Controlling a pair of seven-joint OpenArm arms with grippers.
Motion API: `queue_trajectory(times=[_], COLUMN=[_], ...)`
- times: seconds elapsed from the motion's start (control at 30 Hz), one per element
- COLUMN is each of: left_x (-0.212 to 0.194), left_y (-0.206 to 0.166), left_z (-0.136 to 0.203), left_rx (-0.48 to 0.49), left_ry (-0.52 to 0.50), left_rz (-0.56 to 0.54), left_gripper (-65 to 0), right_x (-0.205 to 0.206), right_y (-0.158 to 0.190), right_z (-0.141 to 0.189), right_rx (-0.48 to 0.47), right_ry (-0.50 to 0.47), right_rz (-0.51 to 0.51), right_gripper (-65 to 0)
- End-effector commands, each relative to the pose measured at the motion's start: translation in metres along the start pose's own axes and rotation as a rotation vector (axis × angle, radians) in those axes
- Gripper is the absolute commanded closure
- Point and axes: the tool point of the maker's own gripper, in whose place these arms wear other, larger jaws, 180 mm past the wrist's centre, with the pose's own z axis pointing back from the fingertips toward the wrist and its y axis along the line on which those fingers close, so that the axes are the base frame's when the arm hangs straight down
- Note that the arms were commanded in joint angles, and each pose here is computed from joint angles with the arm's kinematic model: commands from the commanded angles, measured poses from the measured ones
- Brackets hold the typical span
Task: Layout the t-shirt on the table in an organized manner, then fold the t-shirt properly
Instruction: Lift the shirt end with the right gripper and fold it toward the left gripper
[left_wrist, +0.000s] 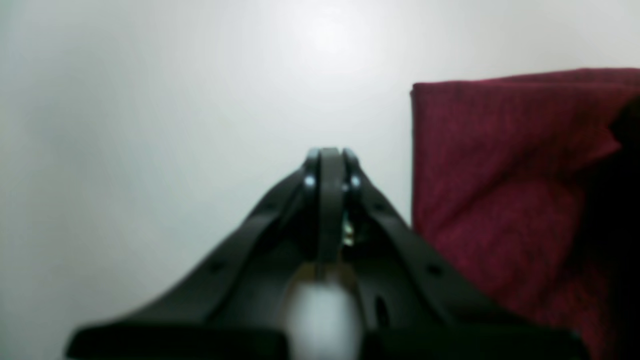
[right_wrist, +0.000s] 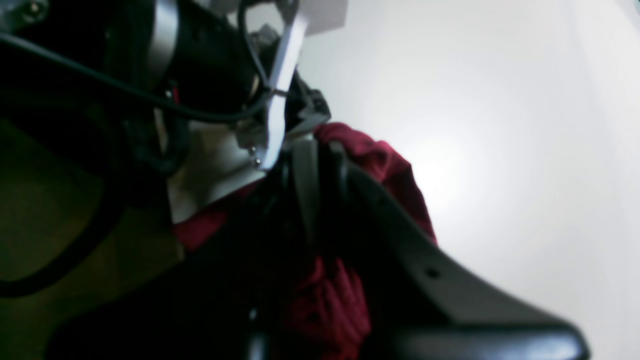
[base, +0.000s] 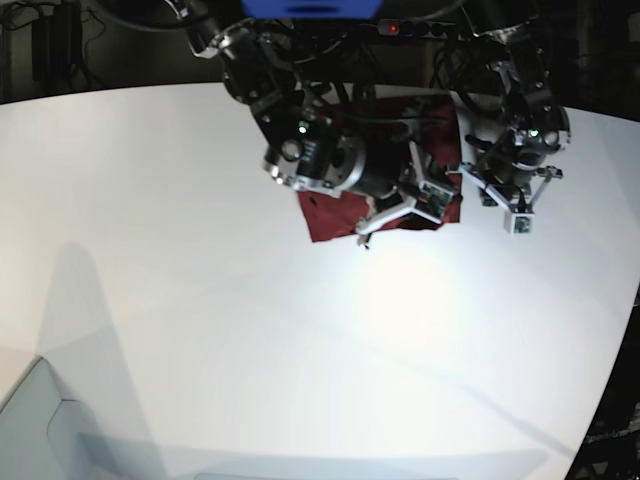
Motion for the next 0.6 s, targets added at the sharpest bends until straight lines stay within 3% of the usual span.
queue_trajectory(times=[0.0, 0.27, 0.57], left_x=[-0.022, -0.029, -0.028], left_y=[-0.008, -0.005, -0.005], left_z=[0.0, 0.002, 0.002], left_rx=[-0.022, -0.015, -0.015], left_ry=[0.092, 0.105, 0.101], left_rz=[-0.013, -0.01, -0.01], left_gripper=[0.0, 0.0, 0.0], right_x=[0.023, 0.022, 0.038], right_y=[-0.006, -0.025, -0.033], right_z=[0.0, -0.008, -0.003], right_rx=[-0.004, -0.011, -0.032], right_ry=[-0.071, -0.045, -0.09], right_rz=[0.012, 0.041, 0.063], right_gripper=[0.0, 0.0, 0.0])
